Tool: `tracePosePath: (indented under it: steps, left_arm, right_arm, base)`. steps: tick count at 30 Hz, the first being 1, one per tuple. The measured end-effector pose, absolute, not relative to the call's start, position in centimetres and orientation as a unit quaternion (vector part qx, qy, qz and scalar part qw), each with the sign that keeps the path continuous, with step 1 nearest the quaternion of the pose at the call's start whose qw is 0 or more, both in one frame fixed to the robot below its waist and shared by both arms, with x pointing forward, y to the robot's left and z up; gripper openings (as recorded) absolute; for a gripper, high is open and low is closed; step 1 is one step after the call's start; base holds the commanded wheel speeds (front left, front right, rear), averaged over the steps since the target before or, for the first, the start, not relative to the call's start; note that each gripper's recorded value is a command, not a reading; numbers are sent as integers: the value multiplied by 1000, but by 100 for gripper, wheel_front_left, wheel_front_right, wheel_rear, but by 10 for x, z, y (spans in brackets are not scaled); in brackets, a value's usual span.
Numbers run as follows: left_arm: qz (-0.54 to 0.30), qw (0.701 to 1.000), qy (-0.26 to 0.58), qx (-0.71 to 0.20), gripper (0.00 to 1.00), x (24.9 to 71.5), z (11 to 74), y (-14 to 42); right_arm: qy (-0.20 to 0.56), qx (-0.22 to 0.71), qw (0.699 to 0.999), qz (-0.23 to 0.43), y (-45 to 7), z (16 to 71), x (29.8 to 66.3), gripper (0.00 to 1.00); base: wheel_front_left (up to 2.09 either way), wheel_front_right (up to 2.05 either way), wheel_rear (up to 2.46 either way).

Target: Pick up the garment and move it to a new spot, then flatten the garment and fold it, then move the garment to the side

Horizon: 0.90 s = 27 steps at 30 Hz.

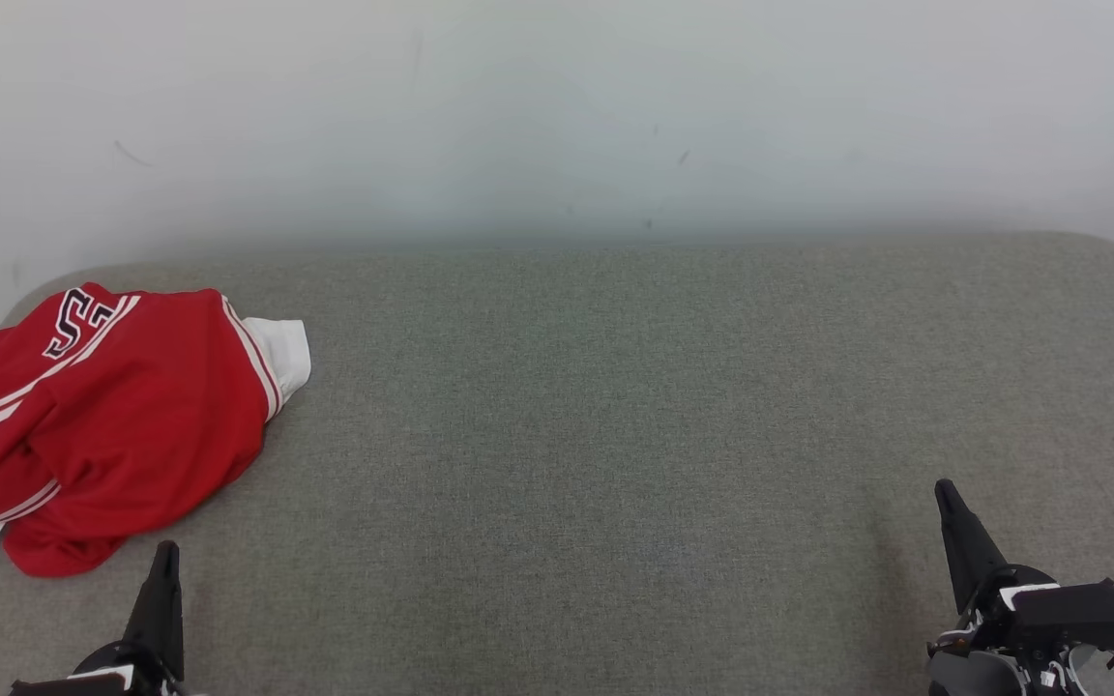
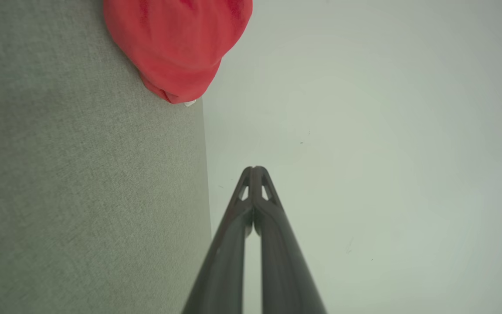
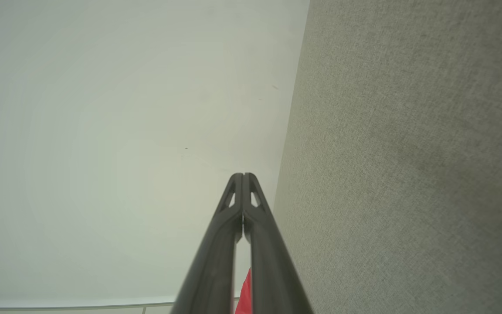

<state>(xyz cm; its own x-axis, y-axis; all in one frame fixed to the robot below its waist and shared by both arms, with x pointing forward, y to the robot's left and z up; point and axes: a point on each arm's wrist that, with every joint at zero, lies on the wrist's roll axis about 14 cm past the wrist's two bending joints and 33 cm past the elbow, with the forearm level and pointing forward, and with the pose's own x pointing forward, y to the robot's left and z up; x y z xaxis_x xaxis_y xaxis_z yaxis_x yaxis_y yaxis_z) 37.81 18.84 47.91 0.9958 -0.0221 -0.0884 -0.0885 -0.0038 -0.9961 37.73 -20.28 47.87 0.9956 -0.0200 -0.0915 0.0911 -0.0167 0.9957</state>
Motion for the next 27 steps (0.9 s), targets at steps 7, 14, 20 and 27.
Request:
tracePosePath:
  steps: [7, 14, 20, 27]
  left_arm:
    - [24, 705, 39, -708, 0, 378, 479, 188]
    - [24, 705, 39, -708, 0, 378, 479, 188]
    - [24, 705, 39, -708, 0, 378, 479, 188]
    - [24, 705, 39, -708, 0, 378, 479, 188]
  right_arm:
    - [25, 712, 701, -40, -203, 479, 377, 0]
    - [25, 712, 701, -40, -203, 479, 377, 0]
    - [25, 712, 701, -40, -203, 479, 377, 0]
    - [25, 712, 701, -40, -203, 479, 377, 0]
  base:
    - [0, 0, 0]
    - [0, 0, 0]
    - [0, 0, 0]
    - [0, 0, 0]
